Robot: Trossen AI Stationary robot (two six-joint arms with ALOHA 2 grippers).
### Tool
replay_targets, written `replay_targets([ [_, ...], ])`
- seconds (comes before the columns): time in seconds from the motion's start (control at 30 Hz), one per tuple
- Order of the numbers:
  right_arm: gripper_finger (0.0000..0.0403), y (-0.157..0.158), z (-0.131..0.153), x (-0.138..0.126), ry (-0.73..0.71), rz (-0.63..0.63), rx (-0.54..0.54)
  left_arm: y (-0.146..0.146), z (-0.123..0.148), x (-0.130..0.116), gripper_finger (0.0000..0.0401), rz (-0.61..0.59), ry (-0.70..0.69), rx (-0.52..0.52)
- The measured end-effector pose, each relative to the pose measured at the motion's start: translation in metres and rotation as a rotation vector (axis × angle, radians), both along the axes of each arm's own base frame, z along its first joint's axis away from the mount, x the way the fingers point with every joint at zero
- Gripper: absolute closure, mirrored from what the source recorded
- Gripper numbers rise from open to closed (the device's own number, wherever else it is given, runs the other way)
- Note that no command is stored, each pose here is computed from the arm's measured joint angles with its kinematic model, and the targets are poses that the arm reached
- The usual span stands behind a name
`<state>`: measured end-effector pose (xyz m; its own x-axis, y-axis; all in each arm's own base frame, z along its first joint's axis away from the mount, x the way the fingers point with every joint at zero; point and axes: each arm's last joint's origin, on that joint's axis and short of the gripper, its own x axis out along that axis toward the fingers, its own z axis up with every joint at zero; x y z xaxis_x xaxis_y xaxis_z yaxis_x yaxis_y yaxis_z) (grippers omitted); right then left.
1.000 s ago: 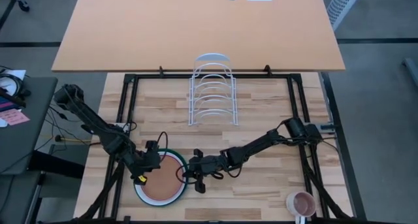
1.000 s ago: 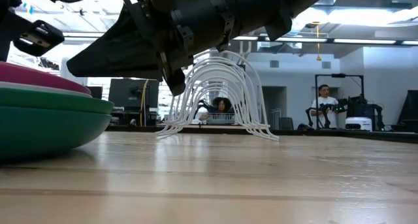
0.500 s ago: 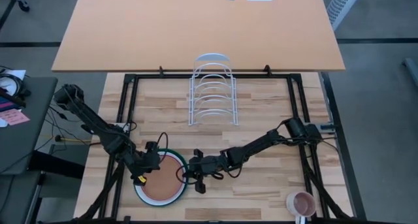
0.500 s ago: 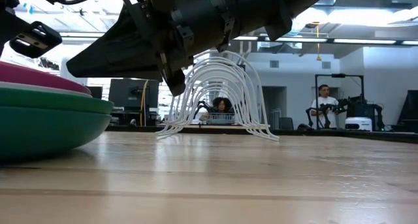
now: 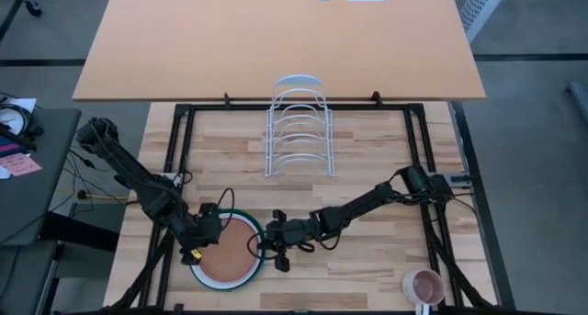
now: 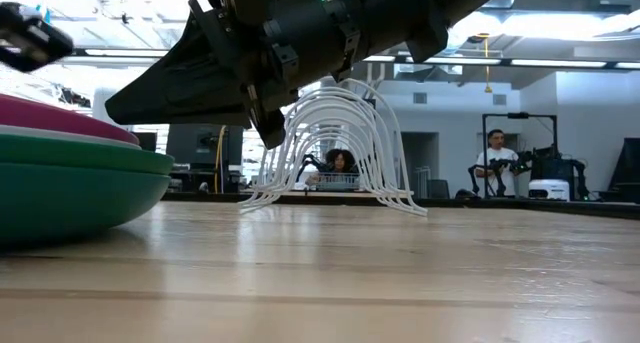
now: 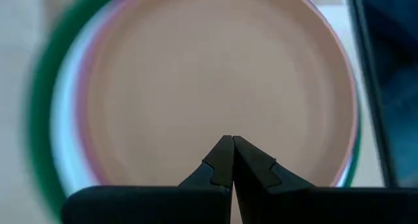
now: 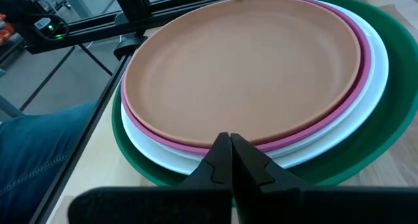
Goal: Sort dishes
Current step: Put the orange plate on the dish rack
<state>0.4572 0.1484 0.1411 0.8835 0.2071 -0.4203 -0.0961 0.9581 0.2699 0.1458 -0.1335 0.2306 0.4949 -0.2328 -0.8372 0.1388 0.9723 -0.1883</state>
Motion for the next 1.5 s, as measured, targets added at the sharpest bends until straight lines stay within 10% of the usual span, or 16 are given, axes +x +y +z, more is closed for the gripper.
replay_targets([
  [0.43, 0.0403, 0.000, 0.000, 0.000, 0.000, -0.001, 0.000, -0.004, 0.000, -0.025, 0.0401, 0.197, 0.123, 0.029],
  [1.5, 0.0403, -0.003, 0.001, 0.001, -0.002, -0.015, -0.001, 0.020, -0.062, -0.014, 0.0401, 0.159, 0.237, -0.093],
])
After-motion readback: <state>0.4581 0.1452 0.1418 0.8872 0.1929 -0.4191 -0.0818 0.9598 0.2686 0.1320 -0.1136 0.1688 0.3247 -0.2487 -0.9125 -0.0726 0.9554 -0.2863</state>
